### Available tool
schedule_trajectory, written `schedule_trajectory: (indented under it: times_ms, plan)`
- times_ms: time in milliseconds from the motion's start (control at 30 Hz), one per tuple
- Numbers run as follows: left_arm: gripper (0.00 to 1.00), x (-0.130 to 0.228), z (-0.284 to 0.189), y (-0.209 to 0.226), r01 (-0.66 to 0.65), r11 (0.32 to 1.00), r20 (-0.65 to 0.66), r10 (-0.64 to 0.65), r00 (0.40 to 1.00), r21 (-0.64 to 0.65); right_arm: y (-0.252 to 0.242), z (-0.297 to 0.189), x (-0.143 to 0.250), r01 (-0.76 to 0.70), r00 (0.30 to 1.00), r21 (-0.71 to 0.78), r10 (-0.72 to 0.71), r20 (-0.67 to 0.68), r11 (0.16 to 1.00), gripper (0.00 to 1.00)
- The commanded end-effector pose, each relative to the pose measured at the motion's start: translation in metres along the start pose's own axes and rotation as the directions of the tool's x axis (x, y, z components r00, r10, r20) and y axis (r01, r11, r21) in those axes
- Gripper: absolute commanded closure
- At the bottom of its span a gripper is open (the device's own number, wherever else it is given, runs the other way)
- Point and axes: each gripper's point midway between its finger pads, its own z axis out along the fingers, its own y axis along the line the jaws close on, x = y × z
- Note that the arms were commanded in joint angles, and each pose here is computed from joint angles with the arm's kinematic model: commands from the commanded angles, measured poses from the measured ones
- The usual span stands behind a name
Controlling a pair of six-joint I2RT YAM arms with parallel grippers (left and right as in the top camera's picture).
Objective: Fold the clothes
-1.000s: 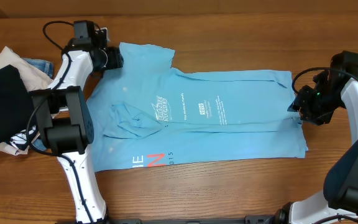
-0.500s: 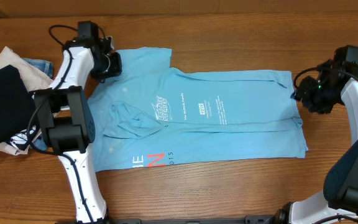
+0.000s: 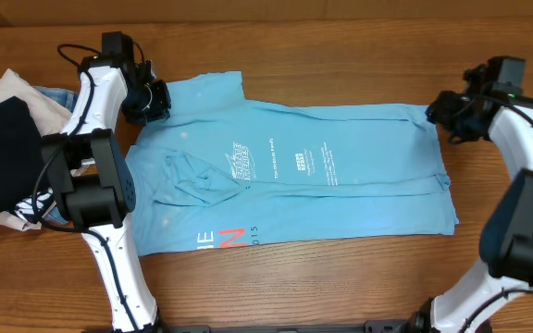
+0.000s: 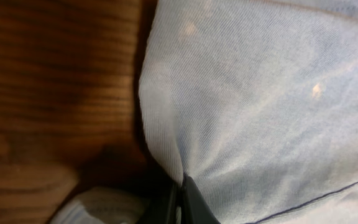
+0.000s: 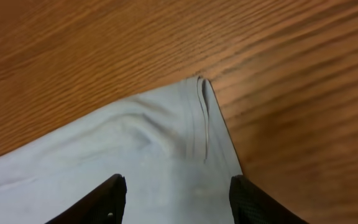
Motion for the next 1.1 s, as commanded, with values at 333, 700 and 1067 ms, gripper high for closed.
schedule_trajectory:
  times_ms: [333, 700, 1067]
  plan:
    - [0.96, -0.004, -0.021, -0.009, 0.009, 1.000, 0.029, -0.008, 1.000, -0.008, -0.001, 0.053, 0.005, -0.002, 0.999, -0.061, 0.000, -0.037, 0.998, 0.44]
    - [0.96, -0.005, -0.021, -0.005, 0.009, 0.999, 0.032, -0.008, 0.999, -0.034, 0.002, 0.054, 0.002, 0.003, 1.000, -0.078, -0.005, -0.023, 0.997, 0.51]
    - [0.95, -0.005, -0.021, -0.004, 0.009, 0.999, 0.031, -0.008, 0.999, -0.034, 0.001, 0.054, 0.002, 0.003, 1.000, -0.078, -0.005, -0.023, 0.997, 0.84]
